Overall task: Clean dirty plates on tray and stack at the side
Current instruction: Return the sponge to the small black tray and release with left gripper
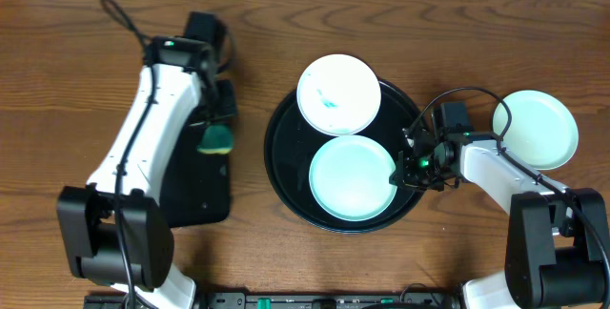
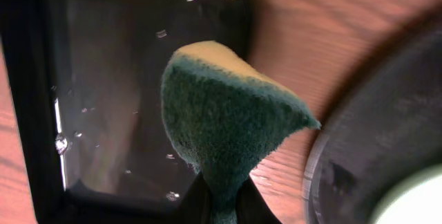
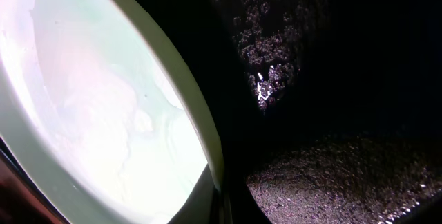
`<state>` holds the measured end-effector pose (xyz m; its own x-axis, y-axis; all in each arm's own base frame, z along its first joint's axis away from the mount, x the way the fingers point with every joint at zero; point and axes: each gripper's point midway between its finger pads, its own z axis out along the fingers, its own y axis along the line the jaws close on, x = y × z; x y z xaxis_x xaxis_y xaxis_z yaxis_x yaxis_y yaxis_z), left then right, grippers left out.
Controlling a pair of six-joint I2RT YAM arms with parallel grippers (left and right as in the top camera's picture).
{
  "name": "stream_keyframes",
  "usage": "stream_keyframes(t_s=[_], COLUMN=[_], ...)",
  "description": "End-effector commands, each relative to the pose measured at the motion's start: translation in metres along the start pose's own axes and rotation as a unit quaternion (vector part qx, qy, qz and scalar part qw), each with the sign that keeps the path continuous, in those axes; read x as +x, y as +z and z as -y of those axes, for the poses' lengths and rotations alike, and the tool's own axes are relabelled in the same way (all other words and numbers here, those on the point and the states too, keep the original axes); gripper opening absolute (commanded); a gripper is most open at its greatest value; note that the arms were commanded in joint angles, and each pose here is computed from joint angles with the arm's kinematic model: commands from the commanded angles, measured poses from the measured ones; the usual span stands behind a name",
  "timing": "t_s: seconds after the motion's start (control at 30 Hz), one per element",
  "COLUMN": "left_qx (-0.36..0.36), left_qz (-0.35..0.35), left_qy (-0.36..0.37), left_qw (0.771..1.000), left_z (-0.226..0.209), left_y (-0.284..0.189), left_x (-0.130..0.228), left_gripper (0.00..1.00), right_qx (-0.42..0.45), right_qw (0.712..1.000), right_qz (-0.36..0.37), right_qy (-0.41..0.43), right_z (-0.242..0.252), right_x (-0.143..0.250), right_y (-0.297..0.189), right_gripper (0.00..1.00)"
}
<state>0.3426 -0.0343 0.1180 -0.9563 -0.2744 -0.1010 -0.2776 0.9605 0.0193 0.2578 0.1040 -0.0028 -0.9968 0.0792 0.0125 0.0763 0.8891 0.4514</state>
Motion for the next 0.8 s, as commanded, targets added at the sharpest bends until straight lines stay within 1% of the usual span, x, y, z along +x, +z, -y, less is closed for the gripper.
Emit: stream_keyframes(t_s=[0.0,0.2,0.27,0.3,0.33,0.37,0.4,0.5,0.57,0.63,0.77], left_qx=[-0.03,-0.034,-0.032,-0.03,-0.02,-0.015,-0.007,0.01,0.025,0.044,0.071], left_qz=[-0.05,-0.066,-0.064,-0.064,-0.065,-0.064,-0.059,-0.037,0.007,0.058,0.117], left_qy=[-0.038,-0.07,-0.07,-0.07,-0.071,-0.071,-0.069,-0.062,-0.055,-0.044,-0.04], left_qw=[0.998,0.995,0.995,0.995,0.995,0.995,0.996,0.997,0.998,0.996,0.99], left_z=[-0.039,-0.064,-0.064,-0.063,-0.059,-0.058,-0.055,-0.05,-0.045,-0.04,-0.035], left_y=[0.041,0.087,0.09,0.089,0.088,0.087,0.083,0.065,0.033,-0.002,-0.049], left_x=[0.015,0.036,0.036,0.036,0.036,0.035,0.034,0.03,0.028,0.029,0.042], left_gripper=[0.07,0.07,0.08,0.17,0.41,0.69,0.73,0.75,0.76,0.77,0.77], right_qx=[0.04,0.039,0.04,0.039,0.039,0.039,0.039,0.039,0.035,0.007,-0.013], right_qw=[0.999,0.999,0.999,0.999,0.999,0.999,0.999,0.999,0.999,0.999,0.999], right_qz=[-0.022,-0.023,-0.023,-0.023,-0.023,-0.023,-0.023,-0.023,-0.023,-0.026,-0.014], right_qy=[0.015,0.01,0.011,0.01,0.011,0.011,0.01,0.01,0.004,-0.023,-0.039], right_z=[0.019,0.019,0.019,0.019,0.019,0.019,0.019,0.019,0.018,0.008,-0.003], right_x=[0.013,0.014,0.014,0.014,0.014,0.014,0.014,0.014,0.013,0.014,0.012], right_y=[0.01,0.01,0.01,0.01,0.01,0.01,0.01,0.01,0.01,0.01,0.002], right_gripper=[0.01,0.01,0.01,0.01,0.01,0.01,0.01,0.01,0.01,0.01,0.01])
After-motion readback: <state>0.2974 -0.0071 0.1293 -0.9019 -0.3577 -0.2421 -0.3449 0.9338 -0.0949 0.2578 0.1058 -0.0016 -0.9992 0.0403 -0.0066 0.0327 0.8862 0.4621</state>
